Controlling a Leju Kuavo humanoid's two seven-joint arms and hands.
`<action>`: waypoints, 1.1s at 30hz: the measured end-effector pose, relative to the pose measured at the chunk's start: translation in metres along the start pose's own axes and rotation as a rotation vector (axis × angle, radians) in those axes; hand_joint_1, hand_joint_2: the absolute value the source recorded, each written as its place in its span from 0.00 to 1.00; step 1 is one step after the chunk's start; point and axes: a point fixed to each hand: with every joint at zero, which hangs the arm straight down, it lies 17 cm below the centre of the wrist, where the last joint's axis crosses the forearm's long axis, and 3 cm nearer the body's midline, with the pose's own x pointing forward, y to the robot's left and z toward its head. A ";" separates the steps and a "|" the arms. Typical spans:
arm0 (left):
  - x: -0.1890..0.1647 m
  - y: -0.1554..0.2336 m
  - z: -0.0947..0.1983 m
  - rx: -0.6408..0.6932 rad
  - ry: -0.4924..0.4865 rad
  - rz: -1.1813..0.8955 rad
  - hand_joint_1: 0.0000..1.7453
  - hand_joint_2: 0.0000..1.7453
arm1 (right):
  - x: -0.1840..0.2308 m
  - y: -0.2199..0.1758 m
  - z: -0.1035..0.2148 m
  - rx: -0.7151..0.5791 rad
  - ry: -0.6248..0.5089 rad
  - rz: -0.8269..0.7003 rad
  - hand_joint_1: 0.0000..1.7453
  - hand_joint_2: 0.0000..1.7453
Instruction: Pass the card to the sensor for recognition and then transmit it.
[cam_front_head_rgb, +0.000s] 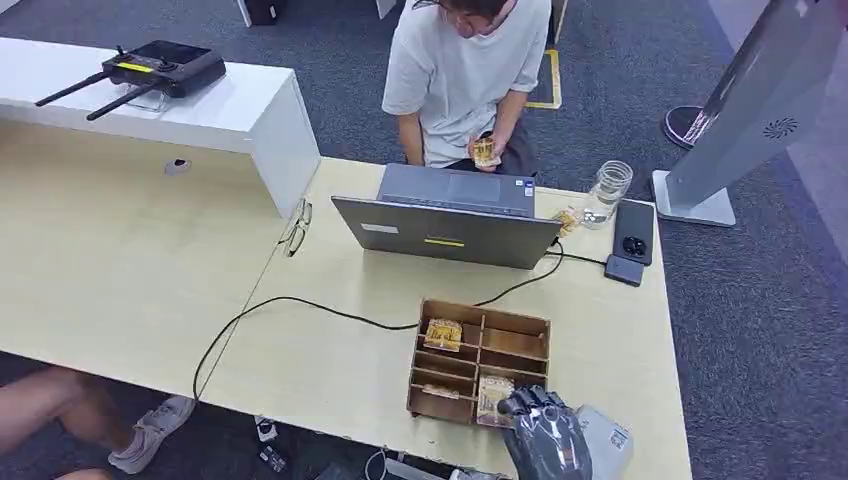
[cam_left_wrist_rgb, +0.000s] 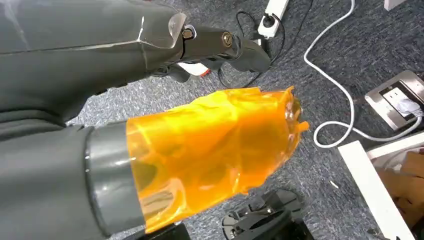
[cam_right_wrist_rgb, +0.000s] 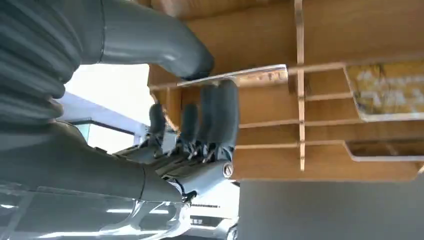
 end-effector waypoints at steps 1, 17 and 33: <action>0.000 0.000 0.000 0.000 0.000 0.000 0.00 0.00 | 0.000 -0.002 -0.001 -0.004 0.001 0.000 0.74 1.00; 0.000 0.000 0.000 0.002 0.001 0.005 0.00 0.00 | 0.003 -0.010 -0.007 -0.036 -0.003 -0.042 1.00 1.00; 0.000 0.002 0.000 0.015 -0.008 0.023 0.00 0.00 | 0.034 -0.072 -0.005 -0.296 -0.095 -0.150 1.00 1.00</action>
